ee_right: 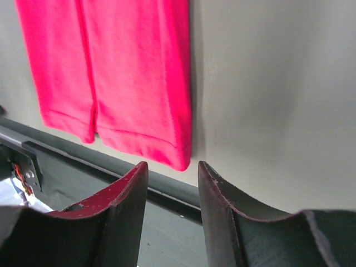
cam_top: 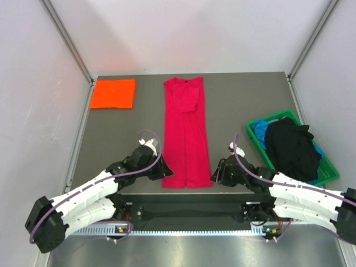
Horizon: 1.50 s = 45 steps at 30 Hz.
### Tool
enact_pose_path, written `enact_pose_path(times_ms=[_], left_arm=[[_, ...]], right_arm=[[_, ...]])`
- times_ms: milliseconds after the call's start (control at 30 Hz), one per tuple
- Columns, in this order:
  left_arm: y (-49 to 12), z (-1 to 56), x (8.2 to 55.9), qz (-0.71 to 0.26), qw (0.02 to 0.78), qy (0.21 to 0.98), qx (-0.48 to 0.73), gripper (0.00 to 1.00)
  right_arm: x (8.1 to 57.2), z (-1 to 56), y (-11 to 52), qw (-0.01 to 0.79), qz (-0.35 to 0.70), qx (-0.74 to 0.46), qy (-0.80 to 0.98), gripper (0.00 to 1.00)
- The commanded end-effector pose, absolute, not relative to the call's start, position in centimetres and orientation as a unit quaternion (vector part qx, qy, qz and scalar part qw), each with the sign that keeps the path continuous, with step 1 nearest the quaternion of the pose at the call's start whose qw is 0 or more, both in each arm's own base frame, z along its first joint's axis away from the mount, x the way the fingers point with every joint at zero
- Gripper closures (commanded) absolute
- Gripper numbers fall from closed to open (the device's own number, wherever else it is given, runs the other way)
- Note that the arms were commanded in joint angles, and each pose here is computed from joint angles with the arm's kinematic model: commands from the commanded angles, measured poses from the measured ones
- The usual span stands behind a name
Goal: Fold and stack the t-shirts
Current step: Fold the tshirt
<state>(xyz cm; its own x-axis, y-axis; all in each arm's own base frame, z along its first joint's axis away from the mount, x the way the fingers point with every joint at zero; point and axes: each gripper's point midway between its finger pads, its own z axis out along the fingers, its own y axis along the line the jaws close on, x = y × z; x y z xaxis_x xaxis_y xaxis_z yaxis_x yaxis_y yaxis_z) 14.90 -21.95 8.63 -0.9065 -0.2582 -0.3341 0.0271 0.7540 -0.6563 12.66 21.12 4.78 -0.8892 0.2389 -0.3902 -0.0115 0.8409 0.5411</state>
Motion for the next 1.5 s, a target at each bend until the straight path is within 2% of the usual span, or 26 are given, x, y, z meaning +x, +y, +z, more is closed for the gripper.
enact_pose_path(times_ms=[0,267,567,1100,1233,1333,1400,1467], left_arm=[[-24.4,10.6,15.5,-0.382,0.223,0.896,-0.048,0.69],[-28.8,8.9,15.8,-0.357,0.220,0.907,-0.022,0.68],[-31.0,6.6,16.0,-0.340,0.208,0.917,-0.021,0.68],[-31.4,3.4,15.8,-0.294,0.193,0.936,-0.024,0.69],[-31.7,3.5,15.6,-0.292,0.191,0.937,-0.020,0.78],[-31.7,3.9,15.4,-0.293,0.196,0.936,-0.018,0.94],[-31.7,4.2,15.4,-0.295,0.197,0.935,-0.017,0.99],[-31.5,4.4,15.3,-0.291,0.196,0.936,-0.019,1.00]], right_arm=[[13.5,6.8,20.3,0.266,0.258,0.049,0.927,0.58],[13.5,7.1,19.4,0.284,0.256,0.046,0.923,0.57],[13.7,8.4,18.1,0.313,0.255,0.047,0.914,0.57],[14.0,8.8,17.7,0.326,0.251,0.047,0.910,0.57],[14.0,9.0,17.8,0.327,0.254,0.050,0.909,0.57],[14.0,9.0,17.9,0.327,0.259,0.053,0.908,0.57],[13.9,9.0,18.0,0.325,0.261,0.050,0.908,0.56],[14.0,8.9,17.9,0.326,0.258,0.052,0.908,0.56]])
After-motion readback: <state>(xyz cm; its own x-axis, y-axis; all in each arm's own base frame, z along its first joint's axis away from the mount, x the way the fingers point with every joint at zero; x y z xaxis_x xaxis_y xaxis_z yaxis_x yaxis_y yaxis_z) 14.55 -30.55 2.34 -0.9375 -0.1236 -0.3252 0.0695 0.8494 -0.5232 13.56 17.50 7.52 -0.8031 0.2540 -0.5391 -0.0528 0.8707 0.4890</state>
